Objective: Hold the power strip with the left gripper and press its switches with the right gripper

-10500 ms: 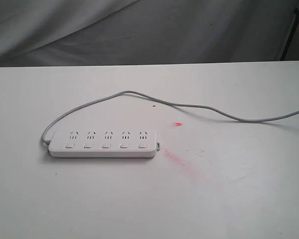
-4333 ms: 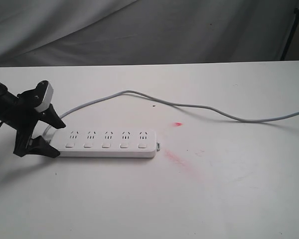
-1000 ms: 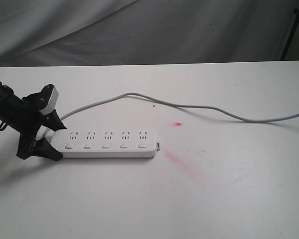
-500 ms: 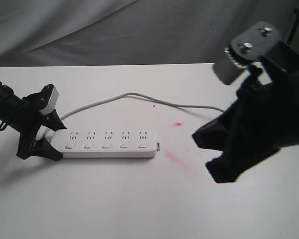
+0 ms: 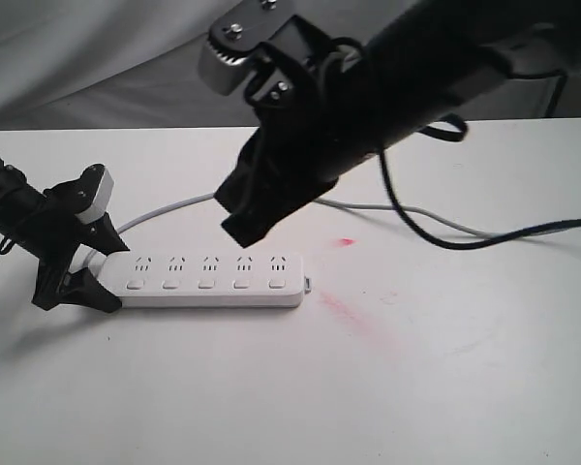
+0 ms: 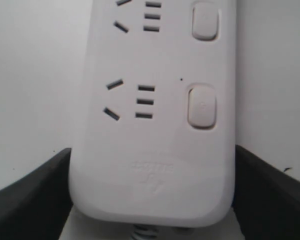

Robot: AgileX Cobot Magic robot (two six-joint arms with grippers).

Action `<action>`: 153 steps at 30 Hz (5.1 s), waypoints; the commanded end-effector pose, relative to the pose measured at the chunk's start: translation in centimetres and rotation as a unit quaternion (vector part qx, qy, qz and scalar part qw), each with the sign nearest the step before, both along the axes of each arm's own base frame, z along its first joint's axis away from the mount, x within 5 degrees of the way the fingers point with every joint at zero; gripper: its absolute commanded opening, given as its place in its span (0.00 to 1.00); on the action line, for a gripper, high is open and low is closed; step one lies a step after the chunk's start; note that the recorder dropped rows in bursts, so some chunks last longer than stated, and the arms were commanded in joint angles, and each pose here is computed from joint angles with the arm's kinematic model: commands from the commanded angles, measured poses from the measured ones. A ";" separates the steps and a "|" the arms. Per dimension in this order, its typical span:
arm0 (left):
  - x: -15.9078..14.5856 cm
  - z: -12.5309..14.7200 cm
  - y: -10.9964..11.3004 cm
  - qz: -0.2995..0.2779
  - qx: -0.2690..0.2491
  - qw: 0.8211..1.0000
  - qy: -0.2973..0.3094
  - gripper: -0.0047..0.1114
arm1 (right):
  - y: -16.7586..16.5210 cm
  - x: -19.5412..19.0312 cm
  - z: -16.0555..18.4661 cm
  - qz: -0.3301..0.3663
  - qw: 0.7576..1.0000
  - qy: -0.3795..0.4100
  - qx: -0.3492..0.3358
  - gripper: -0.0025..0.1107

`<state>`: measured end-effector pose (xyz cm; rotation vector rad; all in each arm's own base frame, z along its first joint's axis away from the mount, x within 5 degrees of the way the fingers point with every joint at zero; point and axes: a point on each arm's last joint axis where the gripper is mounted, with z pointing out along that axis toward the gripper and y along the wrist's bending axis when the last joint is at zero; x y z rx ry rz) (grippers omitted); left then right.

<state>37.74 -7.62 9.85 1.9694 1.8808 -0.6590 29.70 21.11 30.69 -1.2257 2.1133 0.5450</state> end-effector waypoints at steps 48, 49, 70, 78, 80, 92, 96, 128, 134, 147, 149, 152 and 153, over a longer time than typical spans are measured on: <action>0.1 0.0 0.0 0.002 0.004 1.000 -0.003 0.60 | 10.4 11.6 -13.2 0.103 0.994 -0.039 0.020 0.33; 0.1 0.0 0.0 0.002 0.004 1.000 -0.003 0.60 | 10.4 11.6 -13.2 0.103 0.994 -0.039 0.020 0.33; 0.1 0.0 0.0 0.002 0.004 1.000 -0.003 0.60 | 11.8 11.5 -15.2 0.105 0.993 -0.050 0.030 0.33; 0.1 0.0 0.0 0.002 0.004 1.000 -0.003 0.60 | 11.9 11.5 -15.3 0.126 0.989 -0.077 0.017 0.33; 0.1 0.0 0.0 0.002 0.004 1.000 -0.003 0.60 | 11.8 11.5 -15.3 0.135 0.987 -0.085 0.010 0.33; 0.1 0.0 0.0 0.002 0.004 1.000 -0.003 0.60 | 11.8 11.5 -15.3 0.151 0.983 -0.100 0.003 0.33; 0.1 0.0 0.0 0.002 0.004 1.000 -0.003 0.60 | 11.8 11.6 -16.0 0.148 0.984 -0.100 -0.002 0.33; 0.1 0.0 0.0 0.002 0.004 1.000 -0.003 0.60 | 12.2 11.6 -18.1 0.173 0.975 -0.130 -0.046 0.33; 0.1 0.0 0.0 0.002 0.004 1.000 -0.003 0.60 | 12.5 11.4 -18.4 0.187 0.971 -0.136 -0.055 0.33; 0.1 0.0 0.0 0.002 0.004 1.000 -0.003 0.60 | 12.3 11.4 -18.5 0.197 0.967 -0.145 -0.071 0.33; 0.1 0.0 0.0 0.002 0.004 1.000 -0.003 0.60 | 12.3 11.4 -18.5 0.197 0.967 -0.145 -0.071 0.33; 0.1 0.0 0.0 0.002 0.004 1.000 -0.003 0.60 | 12.3 11.4 -18.8 0.199 0.966 -0.145 -0.074 0.33; 0.1 0.0 0.0 0.002 0.004 1.000 -0.003 0.60 | 12.3 11.4 -18.8 0.199 0.966 -0.145 -0.074 0.33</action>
